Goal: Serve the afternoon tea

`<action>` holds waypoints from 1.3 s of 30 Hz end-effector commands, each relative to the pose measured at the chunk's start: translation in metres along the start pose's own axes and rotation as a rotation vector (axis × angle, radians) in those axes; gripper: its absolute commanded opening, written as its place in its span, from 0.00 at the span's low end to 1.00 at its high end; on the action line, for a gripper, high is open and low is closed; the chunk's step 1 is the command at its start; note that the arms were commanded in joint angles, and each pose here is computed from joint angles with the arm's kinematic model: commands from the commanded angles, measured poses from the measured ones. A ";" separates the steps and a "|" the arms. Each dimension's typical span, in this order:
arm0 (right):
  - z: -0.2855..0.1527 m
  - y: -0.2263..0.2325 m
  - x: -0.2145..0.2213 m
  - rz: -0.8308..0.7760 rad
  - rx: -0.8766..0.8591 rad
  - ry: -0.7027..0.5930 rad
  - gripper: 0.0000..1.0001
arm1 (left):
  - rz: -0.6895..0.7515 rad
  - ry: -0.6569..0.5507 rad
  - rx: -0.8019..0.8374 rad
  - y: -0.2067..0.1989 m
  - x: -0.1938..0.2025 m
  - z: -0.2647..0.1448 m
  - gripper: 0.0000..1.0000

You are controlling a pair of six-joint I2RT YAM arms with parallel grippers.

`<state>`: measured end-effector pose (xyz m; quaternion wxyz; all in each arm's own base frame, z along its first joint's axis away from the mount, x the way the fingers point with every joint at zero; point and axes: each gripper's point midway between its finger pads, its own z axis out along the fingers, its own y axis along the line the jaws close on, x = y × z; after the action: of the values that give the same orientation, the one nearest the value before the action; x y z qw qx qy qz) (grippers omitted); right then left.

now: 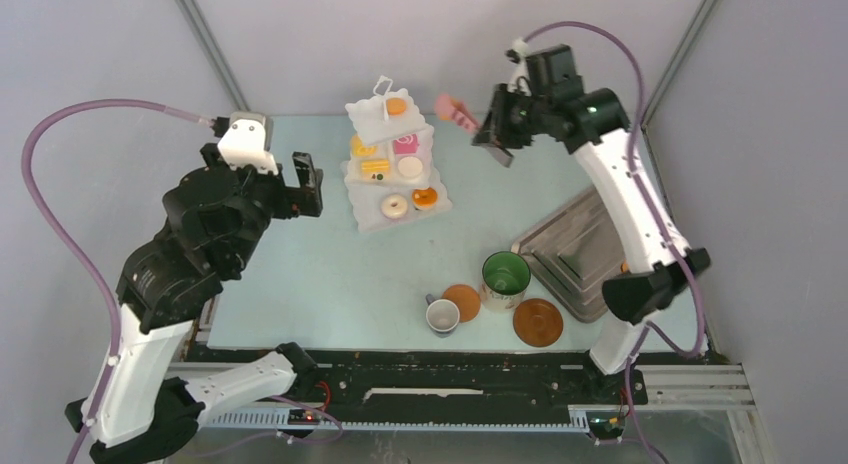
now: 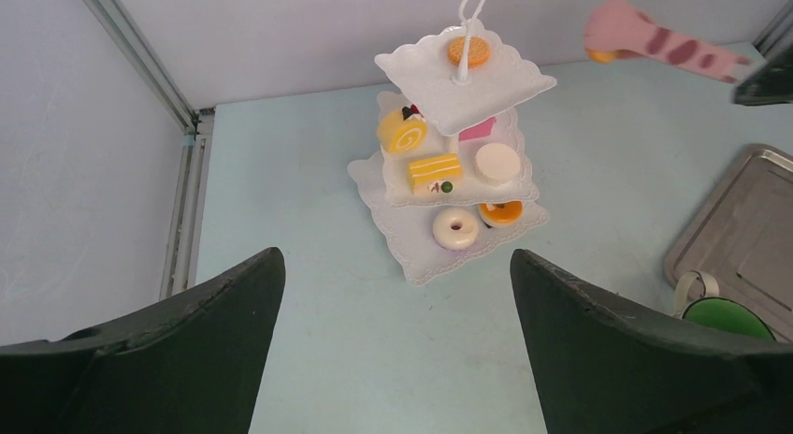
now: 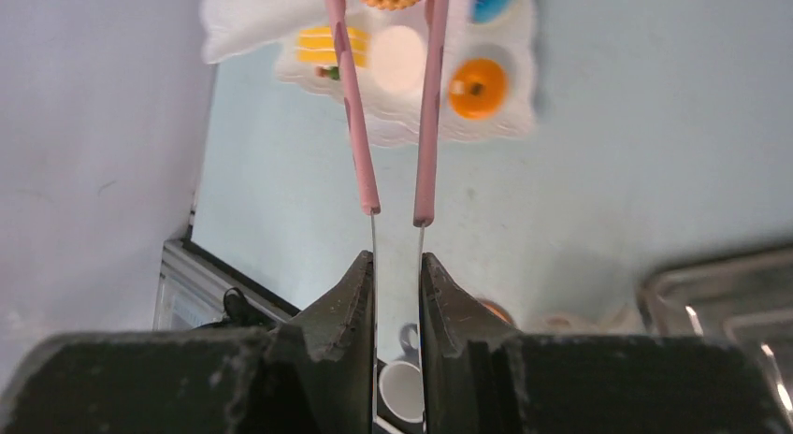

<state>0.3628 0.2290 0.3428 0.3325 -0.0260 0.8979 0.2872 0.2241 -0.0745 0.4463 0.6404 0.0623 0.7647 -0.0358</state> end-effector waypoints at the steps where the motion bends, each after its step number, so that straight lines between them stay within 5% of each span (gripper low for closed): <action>1: 0.011 0.051 -0.013 -0.081 -0.091 -0.027 0.00 | -0.057 -0.046 -0.021 0.011 -0.014 -0.014 0.98; 16: 0.046 0.085 -0.012 -0.081 -0.191 0.000 0.04 | -0.078 -0.037 -0.043 0.019 -0.002 -0.021 0.98; 39: 0.063 0.076 -0.004 -0.097 -0.164 0.044 0.39 | -0.029 -0.021 -0.054 0.013 0.004 -0.006 0.98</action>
<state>0.3826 0.3218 0.3183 0.2896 -0.0873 0.8955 0.3266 0.2130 -0.0564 0.4422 0.6434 0.0340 0.7643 -0.0273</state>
